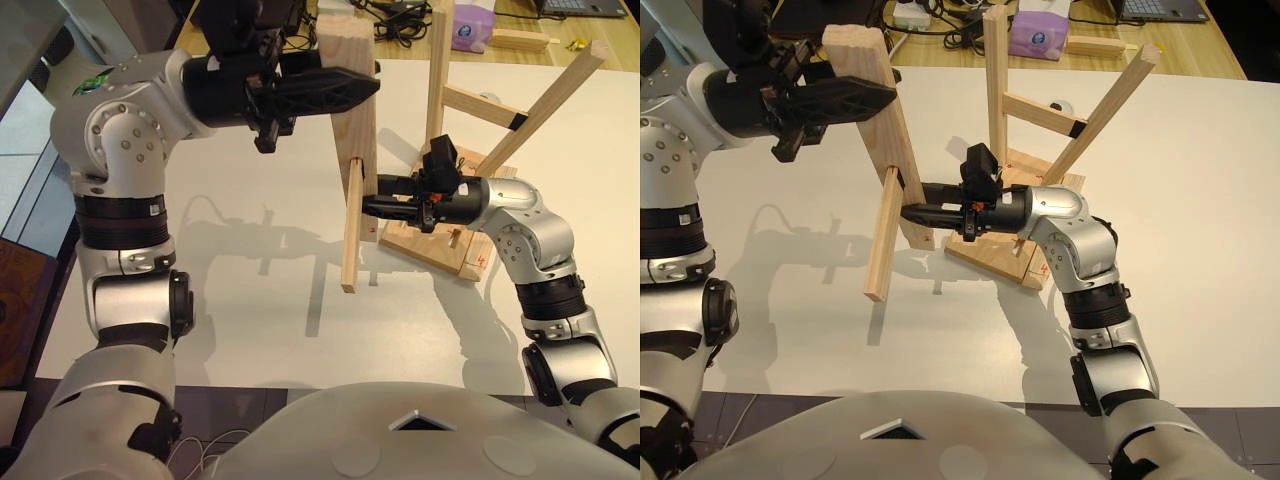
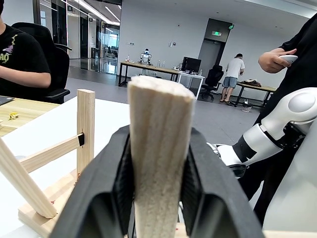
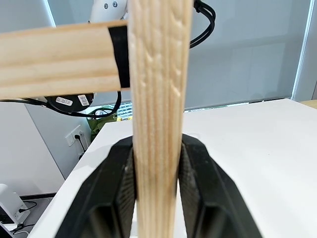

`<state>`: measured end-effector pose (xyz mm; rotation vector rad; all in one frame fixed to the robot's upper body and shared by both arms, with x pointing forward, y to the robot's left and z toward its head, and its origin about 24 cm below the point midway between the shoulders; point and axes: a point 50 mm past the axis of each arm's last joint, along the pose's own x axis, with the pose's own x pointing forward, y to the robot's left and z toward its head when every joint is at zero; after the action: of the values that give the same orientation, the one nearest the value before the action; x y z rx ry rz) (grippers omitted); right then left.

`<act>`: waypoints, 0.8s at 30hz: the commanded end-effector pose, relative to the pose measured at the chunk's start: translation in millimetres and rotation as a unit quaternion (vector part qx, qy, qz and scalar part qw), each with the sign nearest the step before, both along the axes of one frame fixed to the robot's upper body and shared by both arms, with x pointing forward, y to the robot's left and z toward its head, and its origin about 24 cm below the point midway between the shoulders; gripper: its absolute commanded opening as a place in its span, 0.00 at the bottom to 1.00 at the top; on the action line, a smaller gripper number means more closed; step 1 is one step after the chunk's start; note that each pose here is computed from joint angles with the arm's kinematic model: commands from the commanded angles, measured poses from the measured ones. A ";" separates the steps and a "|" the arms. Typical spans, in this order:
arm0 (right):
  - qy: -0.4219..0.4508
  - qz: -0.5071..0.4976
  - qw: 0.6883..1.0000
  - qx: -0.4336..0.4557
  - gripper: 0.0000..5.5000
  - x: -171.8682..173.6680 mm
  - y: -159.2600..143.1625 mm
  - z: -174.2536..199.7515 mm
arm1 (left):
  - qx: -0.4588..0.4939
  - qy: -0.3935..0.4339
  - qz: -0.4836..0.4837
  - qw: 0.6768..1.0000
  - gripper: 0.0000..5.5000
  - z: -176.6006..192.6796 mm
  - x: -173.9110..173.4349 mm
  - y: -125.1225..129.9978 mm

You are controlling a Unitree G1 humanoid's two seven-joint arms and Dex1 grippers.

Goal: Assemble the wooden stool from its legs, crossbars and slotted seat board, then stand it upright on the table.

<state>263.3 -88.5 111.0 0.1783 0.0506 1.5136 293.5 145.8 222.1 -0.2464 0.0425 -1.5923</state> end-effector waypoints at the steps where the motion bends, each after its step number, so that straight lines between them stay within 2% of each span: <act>1: -0.019 -0.008 1.000 0.000 0.19 4.8 -0.6 6.7 | 0.004 0.002 0.005 1.000 0.19 -2.8 0.6 -0.9; 6: -0.025 -0.026 0.999 -0.010 0.19 8.3 -0.9 4.2 | -0.002 0.001 0.011 1.000 0.19 -1.0 1.5 0.5; 7: -0.026 -0.029 0.999 -0.015 0.24 8.7 -2.1 3.1 | -0.003 0.001 0.012 1.000 0.19 -0.5 2.1 0.6; 12: -0.030 -0.037 0.998 -0.050 0.38 7.9 -12.3 -7.6 | -0.016 0.000 0.032 0.999 0.19 1.4 5.6 2.5; 17: -0.028 -0.060 0.993 -0.094 0.56 2.5 -38.3 -21.2 | -0.031 0.008 0.070 0.997 0.19 -3.7 6.9 7.3; 21: -0.031 -0.088 0.987 -0.130 0.70 -6.7 -70.0 -26.3 | -0.031 0.001 0.175 0.984 0.19 -11.4 18.8 13.9; 24: -0.039 -0.132 0.979 -0.148 0.78 -13.6 -97.6 -20.1 | -0.044 0.005 0.279 0.959 0.19 -25.2 21.4 16.8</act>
<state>253.4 -169.3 83.6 -0.0714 0.1894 1.2829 315.2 160.0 205.2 -0.2917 -0.0611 -1.1475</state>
